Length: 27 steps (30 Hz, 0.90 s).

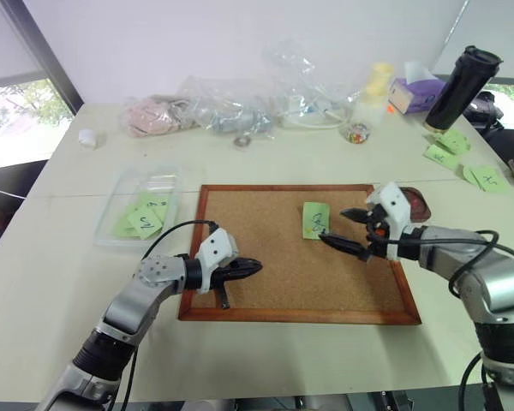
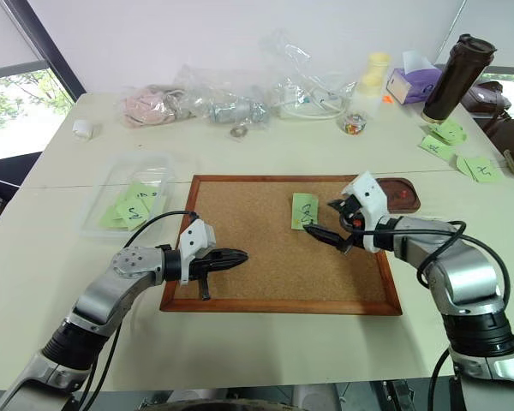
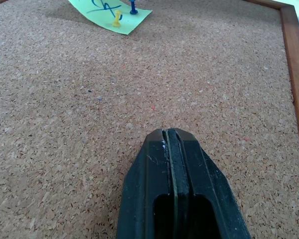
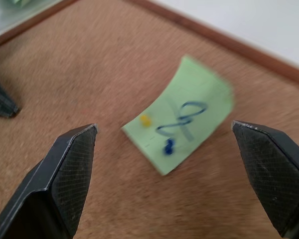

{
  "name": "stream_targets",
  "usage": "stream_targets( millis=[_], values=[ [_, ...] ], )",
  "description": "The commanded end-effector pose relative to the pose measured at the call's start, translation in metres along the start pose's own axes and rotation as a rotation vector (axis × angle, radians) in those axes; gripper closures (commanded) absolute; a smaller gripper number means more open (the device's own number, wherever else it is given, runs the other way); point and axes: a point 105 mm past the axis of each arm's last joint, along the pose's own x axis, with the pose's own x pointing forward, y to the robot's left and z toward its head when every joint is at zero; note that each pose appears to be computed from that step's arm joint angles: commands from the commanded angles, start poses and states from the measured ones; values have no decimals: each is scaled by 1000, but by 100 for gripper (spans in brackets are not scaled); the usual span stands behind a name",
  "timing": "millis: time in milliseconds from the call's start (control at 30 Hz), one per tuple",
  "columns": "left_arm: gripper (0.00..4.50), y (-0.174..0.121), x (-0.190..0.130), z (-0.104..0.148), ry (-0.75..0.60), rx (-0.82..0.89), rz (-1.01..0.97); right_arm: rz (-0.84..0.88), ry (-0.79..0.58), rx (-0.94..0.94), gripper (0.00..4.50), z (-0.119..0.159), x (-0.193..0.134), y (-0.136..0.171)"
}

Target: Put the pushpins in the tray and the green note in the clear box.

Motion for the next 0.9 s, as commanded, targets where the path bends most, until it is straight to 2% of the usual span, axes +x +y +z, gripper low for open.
stream_targets(
  millis=[33,67,167,300,900],
  values=[
    [450,-6,0,-14,53,-29,-19,-1,-27,-37,6,7,6,2],
    [450,-6,0,-14,53,-29,-20,-2,-23,-41,6,5,8,2],
    [450,-6,0,-14,53,-28,-19,-4,-21,-47,92,3,12,0],
    [450,-6,0,-14,54,-28,-17,-10,-18,-58,290,2,18,-2],
    [450,-7,-1,-14,57,-27,-15,-32,2,-24,290,-11,24,-9]
  ],
)
